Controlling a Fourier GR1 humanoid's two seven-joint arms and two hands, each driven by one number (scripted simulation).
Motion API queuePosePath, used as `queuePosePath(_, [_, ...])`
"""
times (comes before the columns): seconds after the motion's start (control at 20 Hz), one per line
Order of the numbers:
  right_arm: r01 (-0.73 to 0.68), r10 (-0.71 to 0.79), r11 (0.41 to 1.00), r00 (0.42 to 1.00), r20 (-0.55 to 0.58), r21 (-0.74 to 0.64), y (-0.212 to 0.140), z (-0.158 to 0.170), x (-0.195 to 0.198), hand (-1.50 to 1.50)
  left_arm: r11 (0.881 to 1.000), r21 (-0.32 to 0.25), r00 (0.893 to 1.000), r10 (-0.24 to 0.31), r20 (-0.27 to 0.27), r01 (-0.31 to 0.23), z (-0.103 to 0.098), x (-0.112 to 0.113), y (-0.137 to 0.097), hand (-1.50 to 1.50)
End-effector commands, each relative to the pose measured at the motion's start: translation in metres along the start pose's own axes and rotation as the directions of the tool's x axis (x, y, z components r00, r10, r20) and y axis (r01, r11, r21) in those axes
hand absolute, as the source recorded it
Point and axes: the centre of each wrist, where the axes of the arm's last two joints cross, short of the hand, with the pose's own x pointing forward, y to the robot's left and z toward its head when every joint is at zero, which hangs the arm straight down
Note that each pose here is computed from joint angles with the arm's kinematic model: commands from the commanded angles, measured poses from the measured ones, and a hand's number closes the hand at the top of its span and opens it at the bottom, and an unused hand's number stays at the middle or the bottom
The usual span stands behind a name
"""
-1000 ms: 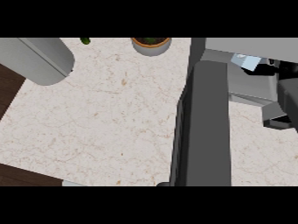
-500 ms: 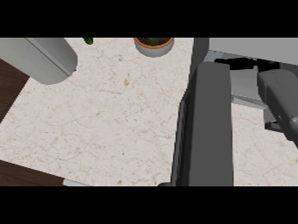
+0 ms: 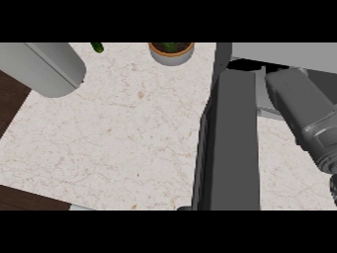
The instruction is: Pick up the milk, place it into the microwave and close the microwave
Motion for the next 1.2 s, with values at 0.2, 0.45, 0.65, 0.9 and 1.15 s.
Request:
queuePosePath(0.2, [0.045,-0.044,0.999,0.998,0.055,-0.021,0.028,-0.002,0.023,-1.50,1.000,-0.015,1.000,0.007,-0.024,-0.008,0.001,-0.011,-0.002,-1.50])
queuePosePath(0.45, [0.082,-0.078,0.989,0.996,0.035,-0.122,0.024,-0.002,0.020,-1.50,0.999,-0.008,0.998,0.043,-0.037,-0.043,0.008,-0.020,-0.007,-1.50])
queuePosePath(0.65, [0.069,-0.065,0.992,0.997,0.045,-0.107,0.027,0.007,0.009,-1.50,1.000,-0.024,0.997,0.018,-0.069,-0.019,0.002,-0.022,-0.011,-1.50])
queuePosePath(0.9, [0.066,-0.065,0.997,0.998,0.023,-0.050,-0.001,0.011,-0.016,-1.50,0.998,-0.031,0.996,0.049,-0.072,-0.051,0.007,-0.044,-0.022,-1.50])
queuePosePath(1.15, [0.158,-0.158,0.987,0.987,0.014,0.005,-0.001,0.028,-0.039,-1.50,0.986,-0.120,0.992,0.111,-0.069,-0.118,0.011,-0.063,-0.027,-1.50])
